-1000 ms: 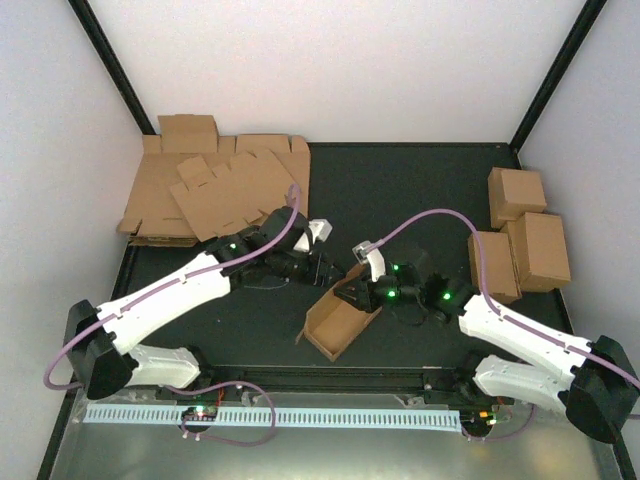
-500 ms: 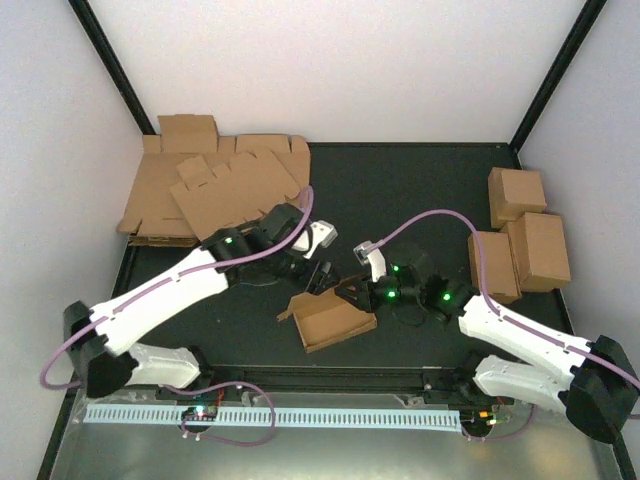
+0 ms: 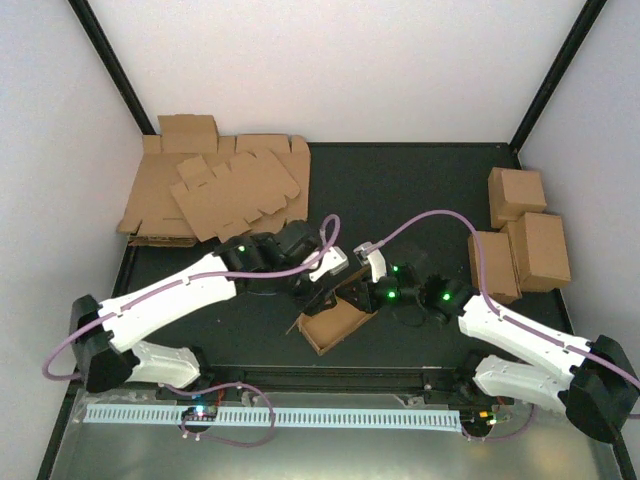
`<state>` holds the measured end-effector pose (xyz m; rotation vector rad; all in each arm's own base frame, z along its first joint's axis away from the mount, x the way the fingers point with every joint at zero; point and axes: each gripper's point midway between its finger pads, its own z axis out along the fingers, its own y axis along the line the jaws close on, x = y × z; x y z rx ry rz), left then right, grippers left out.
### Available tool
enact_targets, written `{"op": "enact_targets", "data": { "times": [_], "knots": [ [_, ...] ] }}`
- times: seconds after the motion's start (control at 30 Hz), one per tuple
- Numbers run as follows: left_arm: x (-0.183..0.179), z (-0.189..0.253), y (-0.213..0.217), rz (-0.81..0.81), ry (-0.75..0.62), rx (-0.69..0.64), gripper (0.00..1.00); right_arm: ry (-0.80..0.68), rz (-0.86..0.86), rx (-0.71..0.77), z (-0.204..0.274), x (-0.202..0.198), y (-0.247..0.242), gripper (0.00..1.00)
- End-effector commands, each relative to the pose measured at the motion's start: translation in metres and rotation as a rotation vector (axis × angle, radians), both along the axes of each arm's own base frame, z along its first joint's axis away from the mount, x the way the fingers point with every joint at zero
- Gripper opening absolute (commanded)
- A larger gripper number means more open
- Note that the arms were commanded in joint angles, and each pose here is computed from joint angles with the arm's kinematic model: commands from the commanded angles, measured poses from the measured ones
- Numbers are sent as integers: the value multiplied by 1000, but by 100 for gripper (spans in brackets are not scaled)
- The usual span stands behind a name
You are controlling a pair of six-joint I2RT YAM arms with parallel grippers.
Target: Fold the paper box
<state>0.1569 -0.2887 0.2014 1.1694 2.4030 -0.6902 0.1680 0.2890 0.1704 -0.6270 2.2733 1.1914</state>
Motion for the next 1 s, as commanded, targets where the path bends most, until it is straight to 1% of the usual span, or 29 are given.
{"op": "enact_targets", "data": {
  "times": [0.0, 0.07, 0.13, 0.23, 0.33, 0.37, 0.47, 0.53, 0.6, 0.63, 0.7, 0.77, 0.8, 0.83, 0.9, 0.93, 0.97],
  "knots": [
    [-1, -4, -5, -26, -15, 84, 60, -29, 0, 5, 8, 4, 4, 23],
    [3, -10, -3, 2, -26, 127, 53, -28, 0, 2, 8, 4, 4, 23],
    [9, -15, 4, 38, -37, 184, 43, -31, -1, 2, 9, 5, 4, 23],
    [17, -17, 13, 84, -60, 235, 23, -45, -13, -19, 9, 6, 1, 24],
    [19, -12, 14, 91, -79, 227, 3, -99, -38, -71, 11, 11, -9, 27],
    [19, -11, 15, 92, -84, 226, 2, -127, -50, -86, 14, 12, -14, 28],
    [21, -7, 15, 97, -98, 217, 2, -212, -71, -137, 16, 15, -30, 32],
    [21, -3, 14, 92, -106, 201, 2, -252, -99, -166, 14, 17, -41, 39],
    [21, 1, 13, 87, -116, 186, 1, -284, -133, -168, 12, 18, -49, 42],
    [21, 3, 13, 85, -118, 177, 2, -291, -155, -166, 7, 19, -54, 46],
    [19, 8, 12, 74, -117, 153, 2, -317, -207, -137, 9, 22, -60, 51],
    [17, 13, 13, 70, -117, 138, 2, -325, -247, -124, 5, 26, -66, 60],
    [16, 15, 13, 66, -116, 129, 2, -325, -257, -115, 5, 27, -67, 67],
    [15, 17, 14, 61, -115, 124, 1, -319, -256, -106, 3, 29, -67, 77],
    [13, 20, 17, 51, -115, 118, 2, -309, -212, -79, 2, 29, -62, 94],
    [12, 19, 19, 45, -113, 124, 2, -307, -183, -59, 2, 28, -60, 99],
    [11, 18, 20, 38, -110, 130, 2, -318, -162, -35, 5, 29, -58, 100]
  ]
}}
